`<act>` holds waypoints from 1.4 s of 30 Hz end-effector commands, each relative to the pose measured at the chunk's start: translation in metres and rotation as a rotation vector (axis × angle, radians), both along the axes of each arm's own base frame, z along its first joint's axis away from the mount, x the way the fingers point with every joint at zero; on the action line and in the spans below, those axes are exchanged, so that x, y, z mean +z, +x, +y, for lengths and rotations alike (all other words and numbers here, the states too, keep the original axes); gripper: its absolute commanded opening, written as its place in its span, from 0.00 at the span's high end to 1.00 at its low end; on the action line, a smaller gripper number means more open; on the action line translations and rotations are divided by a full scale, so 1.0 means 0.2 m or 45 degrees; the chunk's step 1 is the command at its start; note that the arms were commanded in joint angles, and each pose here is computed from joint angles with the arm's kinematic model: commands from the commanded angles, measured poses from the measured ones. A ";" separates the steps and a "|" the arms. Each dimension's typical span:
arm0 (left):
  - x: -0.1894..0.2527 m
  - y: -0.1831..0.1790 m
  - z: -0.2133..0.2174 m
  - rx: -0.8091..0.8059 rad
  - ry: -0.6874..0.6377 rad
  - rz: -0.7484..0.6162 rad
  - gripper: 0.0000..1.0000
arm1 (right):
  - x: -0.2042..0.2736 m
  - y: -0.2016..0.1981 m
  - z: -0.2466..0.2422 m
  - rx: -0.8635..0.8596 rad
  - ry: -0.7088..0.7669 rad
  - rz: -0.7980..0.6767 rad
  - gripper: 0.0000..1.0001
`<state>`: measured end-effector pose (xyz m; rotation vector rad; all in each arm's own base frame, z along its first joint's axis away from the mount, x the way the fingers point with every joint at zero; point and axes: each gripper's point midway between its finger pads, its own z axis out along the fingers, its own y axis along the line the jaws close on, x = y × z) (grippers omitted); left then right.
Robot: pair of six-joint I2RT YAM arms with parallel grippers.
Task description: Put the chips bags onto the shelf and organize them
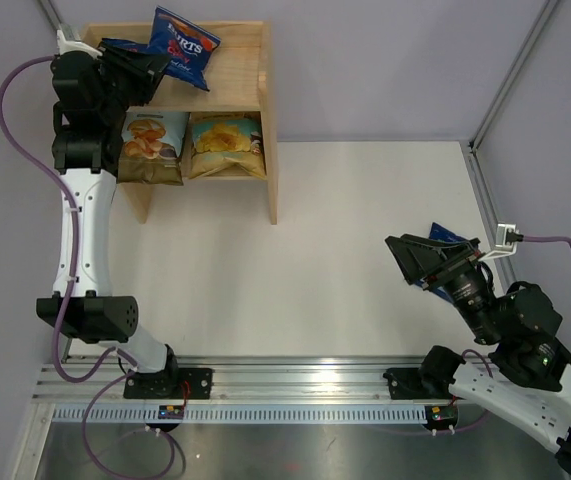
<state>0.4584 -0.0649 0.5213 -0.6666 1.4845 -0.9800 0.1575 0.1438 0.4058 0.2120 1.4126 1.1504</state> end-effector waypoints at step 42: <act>-0.09 0.02 0.22 0.127 0.559 0.140 0.32 | 0.03 -0.03 -0.23 -0.181 0.051 -0.036 0.03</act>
